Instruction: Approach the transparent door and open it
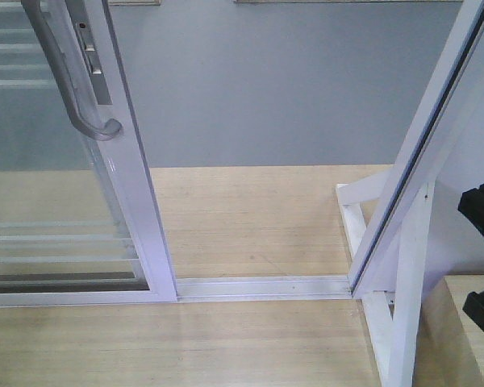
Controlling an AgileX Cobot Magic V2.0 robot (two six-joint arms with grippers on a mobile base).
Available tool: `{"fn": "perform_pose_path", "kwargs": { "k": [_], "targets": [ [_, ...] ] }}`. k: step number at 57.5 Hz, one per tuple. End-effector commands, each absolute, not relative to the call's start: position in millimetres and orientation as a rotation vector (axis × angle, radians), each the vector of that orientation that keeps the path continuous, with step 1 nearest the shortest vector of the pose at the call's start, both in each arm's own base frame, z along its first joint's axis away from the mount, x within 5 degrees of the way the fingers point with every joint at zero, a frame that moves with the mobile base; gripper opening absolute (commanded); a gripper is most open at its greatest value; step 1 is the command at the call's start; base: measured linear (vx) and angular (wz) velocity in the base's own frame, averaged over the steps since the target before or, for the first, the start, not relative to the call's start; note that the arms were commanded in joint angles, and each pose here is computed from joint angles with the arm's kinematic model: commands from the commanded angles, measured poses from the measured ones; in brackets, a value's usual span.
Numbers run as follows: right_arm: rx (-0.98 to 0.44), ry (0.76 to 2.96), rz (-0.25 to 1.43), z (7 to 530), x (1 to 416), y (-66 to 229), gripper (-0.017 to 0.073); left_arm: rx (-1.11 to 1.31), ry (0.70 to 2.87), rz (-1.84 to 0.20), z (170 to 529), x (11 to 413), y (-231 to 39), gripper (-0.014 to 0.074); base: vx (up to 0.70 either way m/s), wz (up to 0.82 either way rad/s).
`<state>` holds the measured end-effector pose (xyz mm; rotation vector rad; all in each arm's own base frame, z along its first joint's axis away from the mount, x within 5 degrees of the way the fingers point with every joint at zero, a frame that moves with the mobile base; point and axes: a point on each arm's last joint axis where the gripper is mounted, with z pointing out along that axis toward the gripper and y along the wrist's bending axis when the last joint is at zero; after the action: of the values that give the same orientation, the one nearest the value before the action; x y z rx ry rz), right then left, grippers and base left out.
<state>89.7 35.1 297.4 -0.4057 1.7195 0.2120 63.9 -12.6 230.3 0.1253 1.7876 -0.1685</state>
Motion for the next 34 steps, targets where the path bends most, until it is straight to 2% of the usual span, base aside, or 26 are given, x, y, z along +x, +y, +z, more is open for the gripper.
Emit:
{"fn": "perform_pose_path", "kwargs": {
  "k": [1,8,34],
  "targets": [
    [-0.375,1.625,0.193,314,91,33,0.0000,0.109,1.669,-0.172,219,64,-12,0.0000,0.00,0.00],
    [-0.375,1.625,0.193,314,91,33,0.0000,0.095,1.600,-0.174,187,60,-10,0.0000,0.00,0.00],
    [-0.375,1.628,0.193,313,92,34,0.0000,0.143,1.641,-0.134,185,56,-10,0.0000,0.00,0.00]
  ]
}}
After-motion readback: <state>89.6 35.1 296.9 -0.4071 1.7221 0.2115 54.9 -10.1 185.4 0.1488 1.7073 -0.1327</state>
